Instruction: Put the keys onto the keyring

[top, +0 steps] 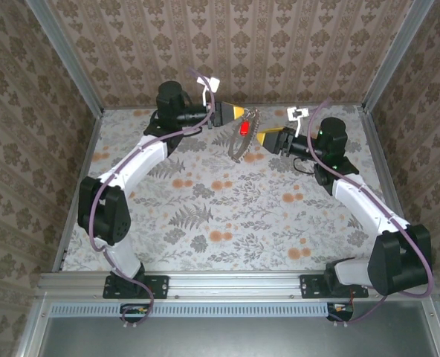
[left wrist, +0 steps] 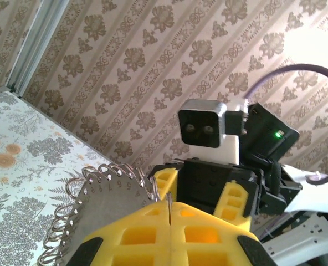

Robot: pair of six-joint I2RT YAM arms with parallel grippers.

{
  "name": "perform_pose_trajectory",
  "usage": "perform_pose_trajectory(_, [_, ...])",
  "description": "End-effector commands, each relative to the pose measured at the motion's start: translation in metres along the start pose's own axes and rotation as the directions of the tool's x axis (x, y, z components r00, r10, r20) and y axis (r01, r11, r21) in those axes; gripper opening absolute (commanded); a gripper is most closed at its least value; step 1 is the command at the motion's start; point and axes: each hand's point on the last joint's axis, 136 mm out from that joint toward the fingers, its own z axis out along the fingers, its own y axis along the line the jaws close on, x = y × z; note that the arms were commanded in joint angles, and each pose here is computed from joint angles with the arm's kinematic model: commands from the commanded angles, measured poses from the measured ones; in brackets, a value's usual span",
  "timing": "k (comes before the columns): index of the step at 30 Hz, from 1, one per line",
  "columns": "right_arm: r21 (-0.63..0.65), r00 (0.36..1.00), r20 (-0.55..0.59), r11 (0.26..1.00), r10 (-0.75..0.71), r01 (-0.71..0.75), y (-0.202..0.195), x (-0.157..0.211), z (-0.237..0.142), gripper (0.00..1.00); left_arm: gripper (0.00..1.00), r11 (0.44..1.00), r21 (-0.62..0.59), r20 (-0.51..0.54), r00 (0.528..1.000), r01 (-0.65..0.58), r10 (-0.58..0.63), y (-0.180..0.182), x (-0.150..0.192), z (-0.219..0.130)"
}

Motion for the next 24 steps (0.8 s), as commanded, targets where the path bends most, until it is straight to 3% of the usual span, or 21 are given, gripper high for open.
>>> perform_pose_trajectory(1, [-0.018,0.996,0.068,0.998,-0.061,0.063,0.011,-0.018,0.000,0.52,0.00,1.000,0.013,0.093,0.996,-0.018,0.017,-0.020,-0.023,-0.006])
perform_pose_trajectory(24, [-0.021,0.994,0.076,0.996,-0.084,0.086,-0.005,-0.038,0.026,0.53,0.00,0.996,0.080,0.134,0.990,0.034,-0.045,-0.042,-0.027,0.010])
